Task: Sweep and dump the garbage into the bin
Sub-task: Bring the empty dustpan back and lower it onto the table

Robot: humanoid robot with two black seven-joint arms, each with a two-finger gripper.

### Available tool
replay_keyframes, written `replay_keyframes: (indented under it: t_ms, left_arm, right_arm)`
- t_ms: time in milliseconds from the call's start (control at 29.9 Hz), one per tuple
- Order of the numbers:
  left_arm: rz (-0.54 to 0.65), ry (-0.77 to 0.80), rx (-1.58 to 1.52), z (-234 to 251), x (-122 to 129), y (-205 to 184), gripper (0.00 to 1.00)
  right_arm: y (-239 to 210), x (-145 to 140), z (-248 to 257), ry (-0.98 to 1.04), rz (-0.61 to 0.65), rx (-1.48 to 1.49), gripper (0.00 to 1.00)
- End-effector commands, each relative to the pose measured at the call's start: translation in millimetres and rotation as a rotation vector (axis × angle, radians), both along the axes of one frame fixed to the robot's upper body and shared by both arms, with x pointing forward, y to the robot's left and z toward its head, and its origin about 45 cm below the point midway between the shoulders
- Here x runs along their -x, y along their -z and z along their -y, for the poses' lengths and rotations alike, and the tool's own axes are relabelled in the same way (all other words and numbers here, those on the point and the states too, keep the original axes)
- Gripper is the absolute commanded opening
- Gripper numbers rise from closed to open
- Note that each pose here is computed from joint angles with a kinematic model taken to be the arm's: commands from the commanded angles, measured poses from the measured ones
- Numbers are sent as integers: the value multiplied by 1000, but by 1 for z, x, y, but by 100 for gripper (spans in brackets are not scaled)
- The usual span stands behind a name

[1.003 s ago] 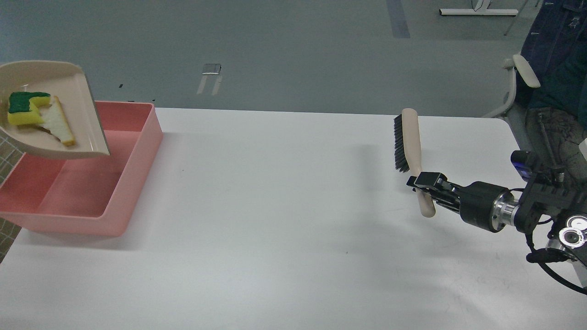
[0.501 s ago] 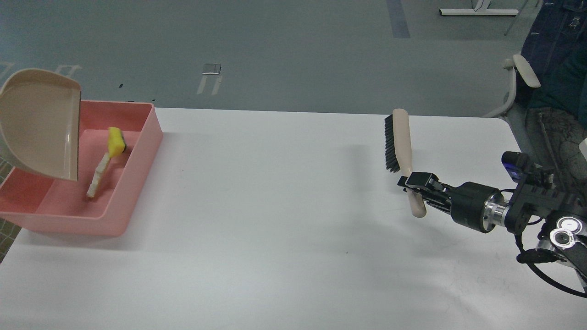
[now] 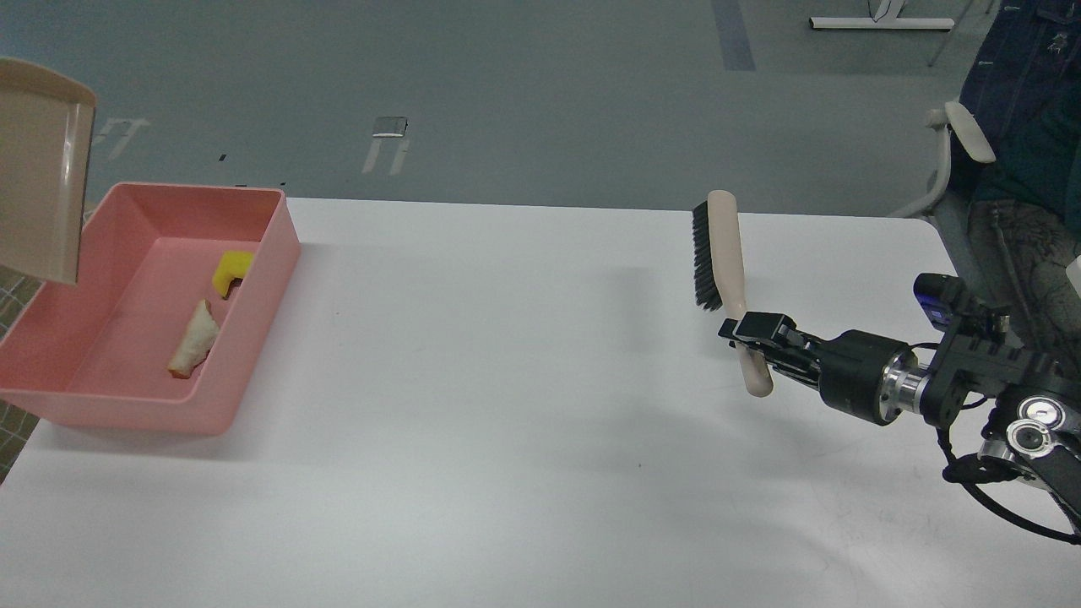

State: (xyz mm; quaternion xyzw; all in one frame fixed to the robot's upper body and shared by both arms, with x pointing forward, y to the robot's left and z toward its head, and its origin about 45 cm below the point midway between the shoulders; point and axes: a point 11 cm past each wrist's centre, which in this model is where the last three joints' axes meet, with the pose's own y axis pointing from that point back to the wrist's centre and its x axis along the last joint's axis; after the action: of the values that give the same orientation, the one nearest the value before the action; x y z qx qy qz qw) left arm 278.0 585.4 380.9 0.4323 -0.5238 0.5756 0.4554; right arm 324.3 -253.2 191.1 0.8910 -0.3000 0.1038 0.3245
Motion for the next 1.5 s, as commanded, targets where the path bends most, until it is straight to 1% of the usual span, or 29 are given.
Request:
replay_keyframes:
  t_ms: [0, 67, 167, 234, 301, 368, 401, 501, 635, 702, 769, 869, 903, 969, 1036, 1170, 1237, 1304, 1370, 1471]
  left_arm:
    - [86, 53, 24, 17, -16, -31, 0]
    - [113, 75, 58, 24, -21, -41, 0]
    - [138, 174, 216, 52, -37, -61, 0]
    - [129, 214, 323, 66, -46, -70, 0]
    - [121, 238, 408, 76, -50, -70, 0]
    - [110, 301, 596, 97, -59, -57, 0]
    - [86, 345, 672, 113, -63, -47, 0]
    - [42, 387, 776, 136, -69, -28, 0]
    - [-14, 448, 1027, 184, -85, 17, 0]
    - [-34, 472, 1094, 198, -88, 30, 0]
    - [-78, 510, 1184, 224, -90, 50, 0]
    - [-146, 497, 1269, 250, -94, 74, 0]
    - [-147, 497, 1269, 250, -94, 74, 0]
    - [-162, 507, 1349, 269, -96, 87, 0]
    - [-175, 506, 1382, 278, -97, 95, 0]
    - [-200, 515, 1408, 294, -97, 102, 0]
    - [-251, 516, 1435, 311, -95, 117, 0]
    - [-277, 507, 1456, 320, -90, 128, 0]
    - [-287, 495, 1464, 322, -88, 134, 0]
    - [-308, 441, 1499, 317, -78, 153, 0]
  right_arm:
    - [1, 0, 1, 2, -3, 5, 0]
    - [2, -1, 2, 6, -5, 7, 0]
    - [2, -1, 6, 9, -4, 16, 0]
    - [1, -1, 6, 8, -3, 18, 0]
    - [1, -2, 6, 9, -1, 18, 0]
    - [-1, -3, 7, 9, 3, 19, 0]
    - [-2, -3, 7, 10, 6, 19, 0]
    - [-2, -4, 9, 13, 6, 23, 0]
    - [1, -3, 15, 23, -1, 35, 0]
    - [1, -3, 15, 24, -1, 37, 0]
    - [2, -3, 16, 26, -3, 39, 0]
    - [3, -2, 20, 31, -7, 45, 0]
    - [3, -2, 20, 31, -7, 45, 0]
    - [3, -2, 25, 37, -9, 56, 0]
    - [3, -2, 25, 38, -10, 57, 0]
    - [2, -2, 26, 39, -10, 60, 0]
    - [1, -1, 25, 35, -7, 58, 0]
    - [1, -1, 25, 35, -7, 58, 0]
    - [1, -1, 25, 35, -7, 58, 0]
    - [2, -1, 25, 35, -11, 57, 0]
